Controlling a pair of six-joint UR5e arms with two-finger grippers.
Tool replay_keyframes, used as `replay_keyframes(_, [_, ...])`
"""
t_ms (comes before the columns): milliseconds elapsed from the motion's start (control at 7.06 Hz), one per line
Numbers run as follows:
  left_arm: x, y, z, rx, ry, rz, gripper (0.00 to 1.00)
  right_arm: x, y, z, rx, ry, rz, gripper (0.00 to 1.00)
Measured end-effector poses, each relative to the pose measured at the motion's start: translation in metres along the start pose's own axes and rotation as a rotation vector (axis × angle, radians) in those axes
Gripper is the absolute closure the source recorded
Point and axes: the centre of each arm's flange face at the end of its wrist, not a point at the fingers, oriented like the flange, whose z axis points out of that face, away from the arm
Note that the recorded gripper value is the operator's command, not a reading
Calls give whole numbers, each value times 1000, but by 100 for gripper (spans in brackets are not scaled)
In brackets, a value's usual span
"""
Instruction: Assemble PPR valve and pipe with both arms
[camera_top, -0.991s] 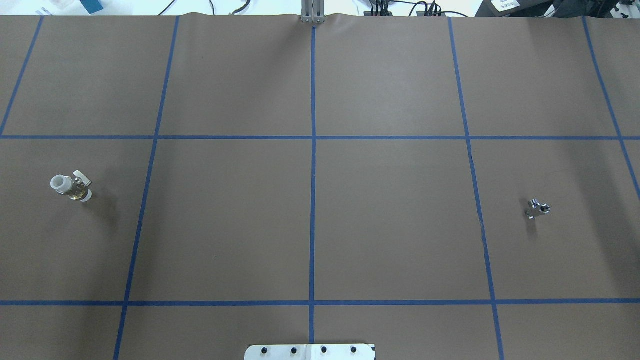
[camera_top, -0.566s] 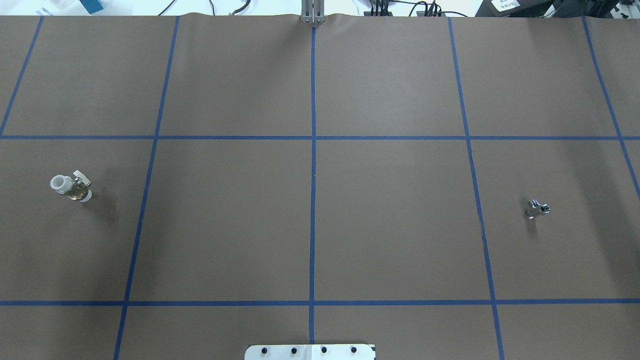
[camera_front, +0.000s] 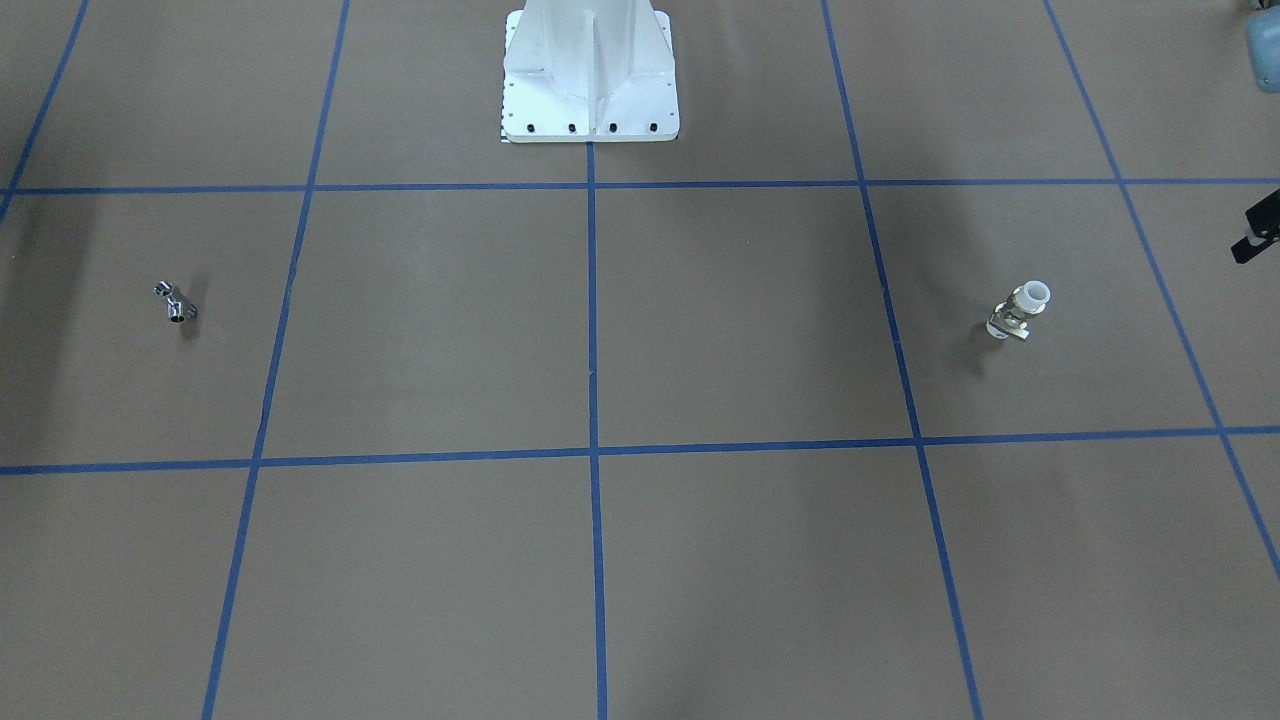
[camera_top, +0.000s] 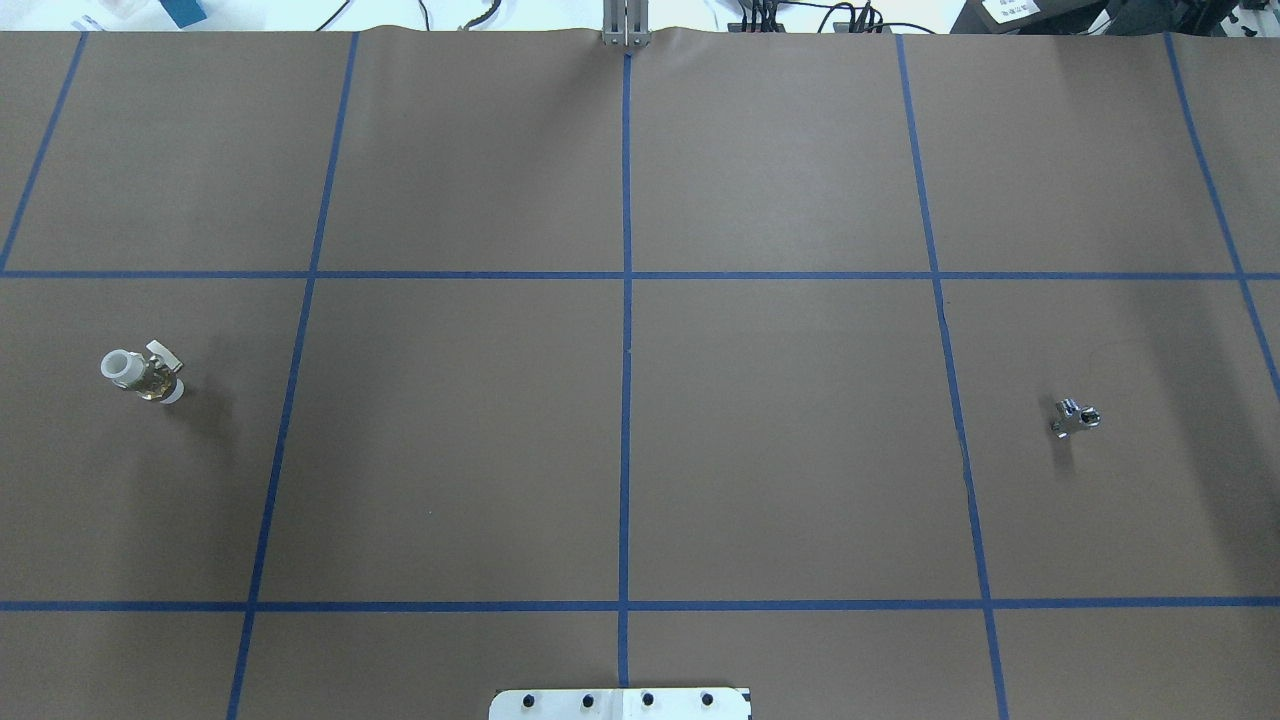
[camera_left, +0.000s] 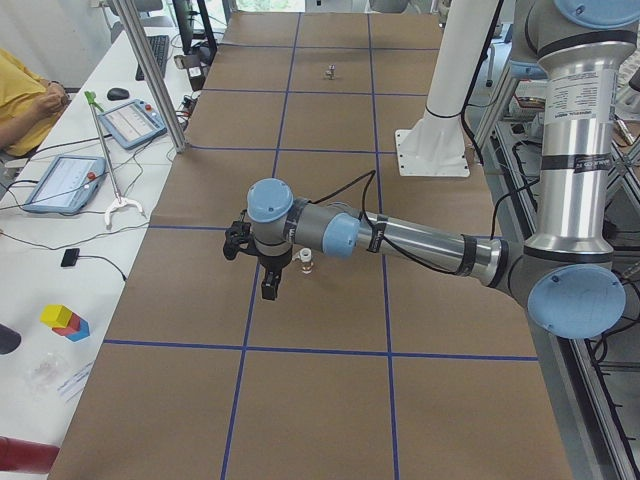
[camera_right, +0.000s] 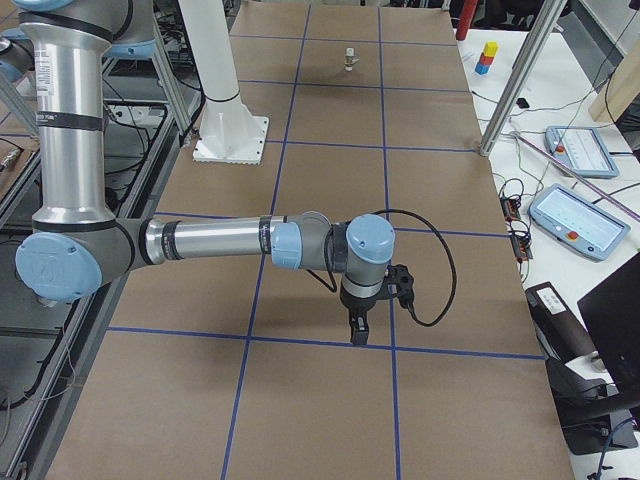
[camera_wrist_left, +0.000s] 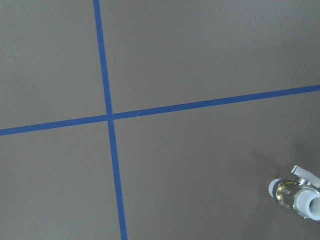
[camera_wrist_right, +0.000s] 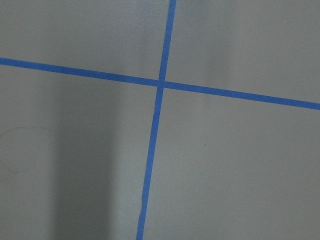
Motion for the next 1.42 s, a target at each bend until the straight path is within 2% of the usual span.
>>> replay_keyframes(425, [85, 0, 64, 0, 24, 68, 0, 0, 0, 0, 1, 0, 0, 0])
replay_keyframes(849, [150, 14, 123, -21, -21, -30, 0, -1, 0, 0, 1, -7, 0, 0])
replay_keyframes(1132, [161, 22, 150, -29, -74, -58, 0, -1, 0, 0, 1, -8, 1, 0])
replay_keyframes(1416, [155, 25, 164, -48, -95, -62, 0, -1, 0, 0, 1, -8, 1, 0])
